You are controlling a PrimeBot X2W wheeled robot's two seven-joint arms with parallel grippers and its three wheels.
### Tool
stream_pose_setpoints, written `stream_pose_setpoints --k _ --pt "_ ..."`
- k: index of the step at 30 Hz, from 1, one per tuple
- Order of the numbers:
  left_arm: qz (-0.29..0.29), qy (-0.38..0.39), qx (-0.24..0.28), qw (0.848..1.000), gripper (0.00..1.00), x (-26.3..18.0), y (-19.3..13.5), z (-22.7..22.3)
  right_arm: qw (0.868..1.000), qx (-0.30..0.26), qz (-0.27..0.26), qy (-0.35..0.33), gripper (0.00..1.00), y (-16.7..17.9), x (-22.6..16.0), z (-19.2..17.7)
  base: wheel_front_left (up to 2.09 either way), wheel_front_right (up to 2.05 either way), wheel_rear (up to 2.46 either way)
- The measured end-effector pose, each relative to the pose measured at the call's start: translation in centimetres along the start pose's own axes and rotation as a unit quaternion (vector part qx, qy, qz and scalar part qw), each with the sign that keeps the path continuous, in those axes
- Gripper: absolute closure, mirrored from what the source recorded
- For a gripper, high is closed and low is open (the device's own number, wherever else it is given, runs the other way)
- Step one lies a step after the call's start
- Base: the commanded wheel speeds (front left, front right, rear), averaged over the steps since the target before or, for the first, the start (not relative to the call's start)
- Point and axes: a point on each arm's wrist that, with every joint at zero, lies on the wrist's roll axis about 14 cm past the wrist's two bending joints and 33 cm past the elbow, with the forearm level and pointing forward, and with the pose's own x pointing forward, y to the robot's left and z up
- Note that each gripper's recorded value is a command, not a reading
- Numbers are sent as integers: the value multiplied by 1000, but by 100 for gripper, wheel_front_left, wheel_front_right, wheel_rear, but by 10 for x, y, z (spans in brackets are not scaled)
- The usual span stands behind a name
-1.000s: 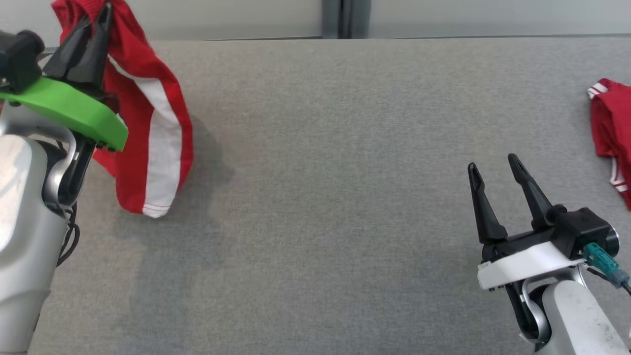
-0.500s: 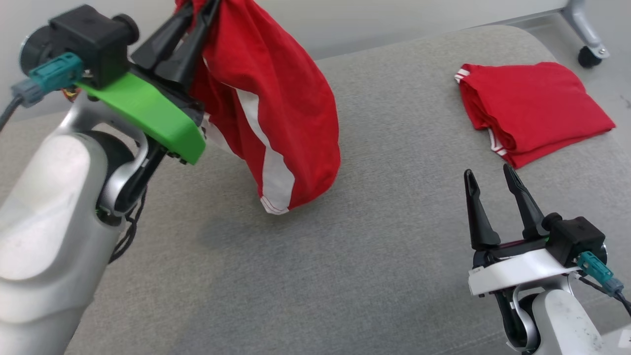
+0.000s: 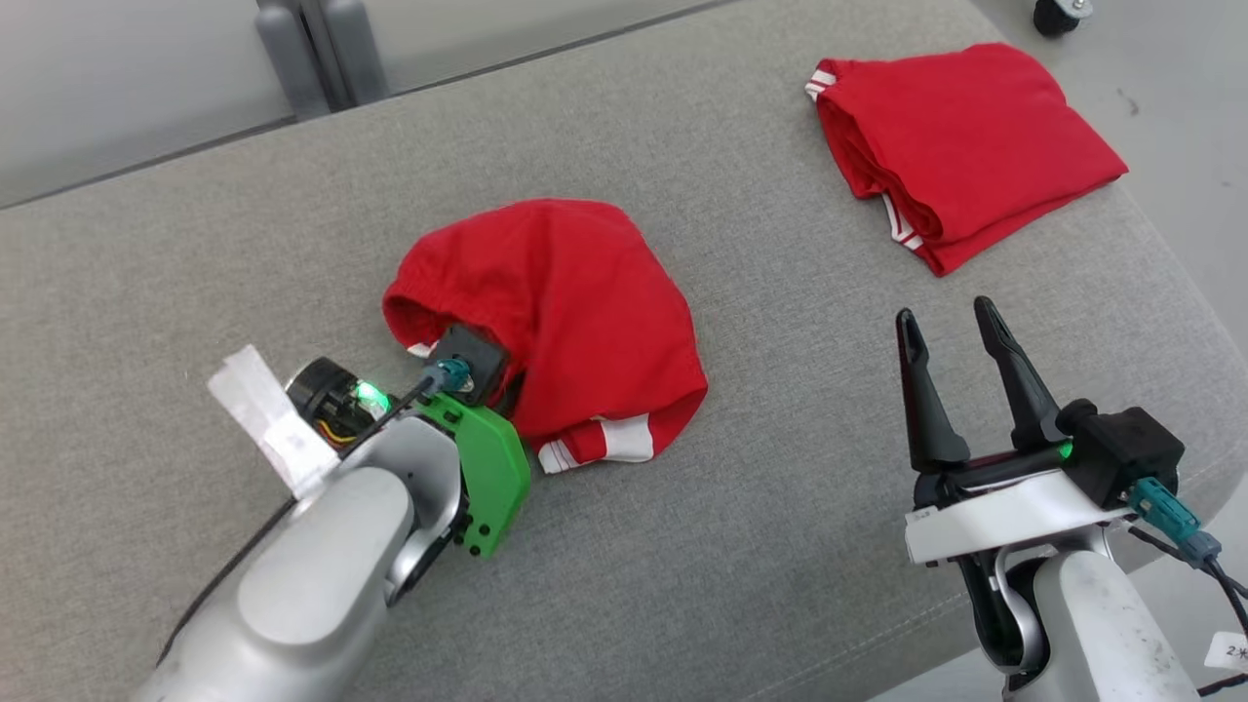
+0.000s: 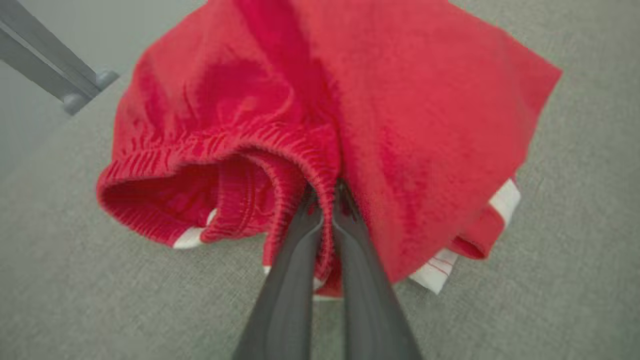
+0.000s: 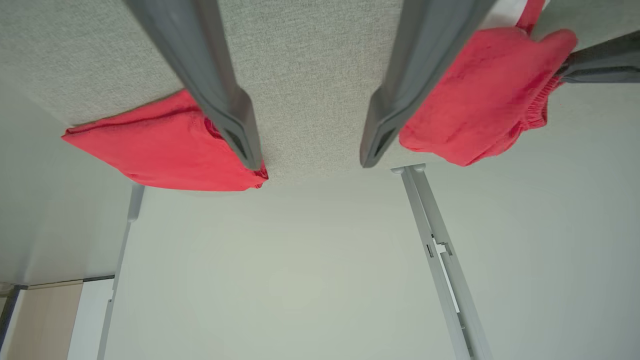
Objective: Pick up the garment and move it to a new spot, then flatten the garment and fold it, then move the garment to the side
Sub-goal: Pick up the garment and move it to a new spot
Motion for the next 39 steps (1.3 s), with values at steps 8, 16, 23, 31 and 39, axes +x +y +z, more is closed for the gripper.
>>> stream_pose_setpoints --k 8,16,23,31,39 --pt "-5 -52 5 999 0 17 -19 4 1000 -2 -9 13 0 -5 1 -9 0 0 0" --pt "24 -153 -20 988 0 -14 -28 37 1000 2 7 28 0 2 -13 -17 0 0 0" --pt "117 -224 -75 965 0 -80 -14 36 998 14 53 26 0 28 -19 -17 0 0 0" --pt "259 -304 -159 903 0 -182 12 19 994 35 104 25 0 62 -26 -18 0 0 0" --pt "404 -320 -138 846 0 -267 16 -13 988 52 143 13 0 89 -43 -9 0 0 0"
